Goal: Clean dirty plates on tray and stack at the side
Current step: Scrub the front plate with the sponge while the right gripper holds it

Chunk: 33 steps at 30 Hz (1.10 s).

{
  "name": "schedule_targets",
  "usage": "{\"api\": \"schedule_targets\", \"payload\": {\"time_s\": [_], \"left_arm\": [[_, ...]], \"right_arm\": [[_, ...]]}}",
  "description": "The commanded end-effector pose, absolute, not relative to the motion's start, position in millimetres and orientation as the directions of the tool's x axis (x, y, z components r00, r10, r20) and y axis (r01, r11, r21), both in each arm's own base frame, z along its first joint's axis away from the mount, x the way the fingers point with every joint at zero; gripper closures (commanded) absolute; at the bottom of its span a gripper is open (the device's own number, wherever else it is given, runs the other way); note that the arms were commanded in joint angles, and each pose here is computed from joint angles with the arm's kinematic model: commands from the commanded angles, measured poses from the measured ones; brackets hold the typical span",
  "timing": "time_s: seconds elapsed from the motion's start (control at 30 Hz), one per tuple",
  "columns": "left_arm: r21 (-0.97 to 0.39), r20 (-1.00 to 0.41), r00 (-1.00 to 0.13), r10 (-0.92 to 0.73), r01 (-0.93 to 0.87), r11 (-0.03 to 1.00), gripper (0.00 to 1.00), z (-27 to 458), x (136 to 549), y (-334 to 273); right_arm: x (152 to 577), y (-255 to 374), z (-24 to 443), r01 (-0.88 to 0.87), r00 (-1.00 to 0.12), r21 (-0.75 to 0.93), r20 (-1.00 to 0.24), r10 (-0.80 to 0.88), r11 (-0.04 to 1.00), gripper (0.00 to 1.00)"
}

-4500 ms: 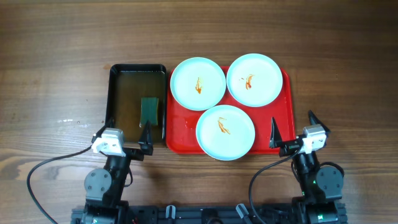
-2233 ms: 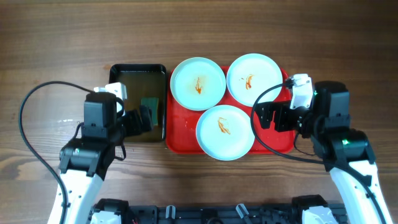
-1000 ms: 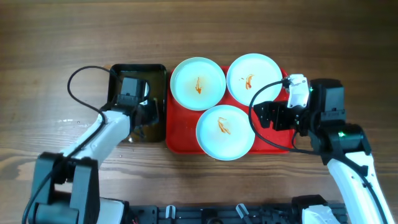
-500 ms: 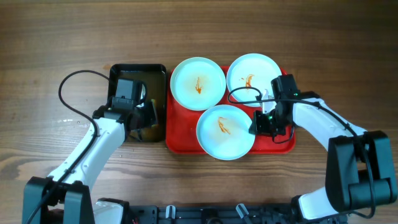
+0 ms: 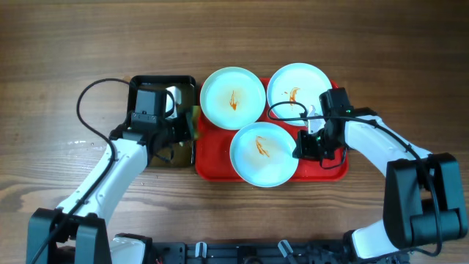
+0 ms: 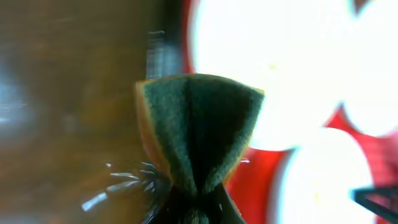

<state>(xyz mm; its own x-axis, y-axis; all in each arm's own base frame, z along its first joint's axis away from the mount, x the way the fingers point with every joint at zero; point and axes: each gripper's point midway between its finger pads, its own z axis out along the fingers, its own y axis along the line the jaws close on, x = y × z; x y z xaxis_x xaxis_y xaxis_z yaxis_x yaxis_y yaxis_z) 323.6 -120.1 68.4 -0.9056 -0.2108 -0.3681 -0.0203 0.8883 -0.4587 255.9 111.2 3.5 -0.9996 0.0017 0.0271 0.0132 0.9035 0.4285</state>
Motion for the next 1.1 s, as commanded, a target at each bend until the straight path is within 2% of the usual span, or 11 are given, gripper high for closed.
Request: {"api": "schedule_targets", "payload": {"time_s": [0.0,0.1,0.2,0.37,0.5,0.57,0.63,0.73,0.8,0.93,1.07], "left_arm": [[-0.651,-0.341,-0.926,-0.160,0.110,0.752,0.96,100,313,-183],[-0.697,-0.363,-0.922,-0.134,0.173,0.695,0.96,110,308,-234],[-0.749,-0.306,-0.935,-0.179,0.120,0.651,0.96,103,308,-265],[-0.775,-0.266,-0.957,-0.120,0.138,0.616,0.96,73,293,-312],[-0.786,-0.155,-0.980,-0.127,0.044,0.616,0.96,35,280,-332],[-0.770,-0.134,-0.983,-0.128,0.022,0.638,0.96,22,279,-329],[-0.695,-0.128,-0.973,-0.192,-0.050,0.718,0.96,3,287,-303],[-0.648,-0.073,-0.973,-0.221,-0.122,0.752,0.96,-8,284,-282],[-0.629,-0.096,-0.976,-0.195,-0.092,0.772,0.96,-5,285,-273],[-0.568,-0.185,-0.961,-0.207,-0.067,0.820,0.96,14,295,-247],[-0.601,-0.343,-0.932,-0.120,0.119,0.790,0.96,78,295,-246]], "right_arm": [[257,115,2,0.011,-0.999,0.440,0.032,-0.004,0.898,0.96],[258,115,2,0.011,-0.999,0.439,0.032,-0.004,0.898,0.96],[258,115,2,0.010,-1.000,0.439,0.031,-0.004,0.898,0.95],[258,114,2,0.010,-1.000,0.439,0.031,-0.004,0.898,0.95],[258,115,2,0.010,-1.000,0.439,0.031,-0.004,0.898,0.95],[258,114,2,0.010,-1.000,0.439,0.031,-0.004,0.899,0.95],[258,114,2,0.010,-1.000,0.439,0.031,-0.004,0.899,0.95],[258,114,2,0.010,-1.000,0.439,0.031,-0.004,0.899,0.96],[258,114,2,0.009,-1.000,0.435,0.030,-0.004,0.900,0.95],[258,113,2,0.010,-1.000,0.432,0.030,-0.003,0.902,0.96],[258,113,2,0.010,-1.000,0.432,0.030,-0.004,0.902,0.89]]}}
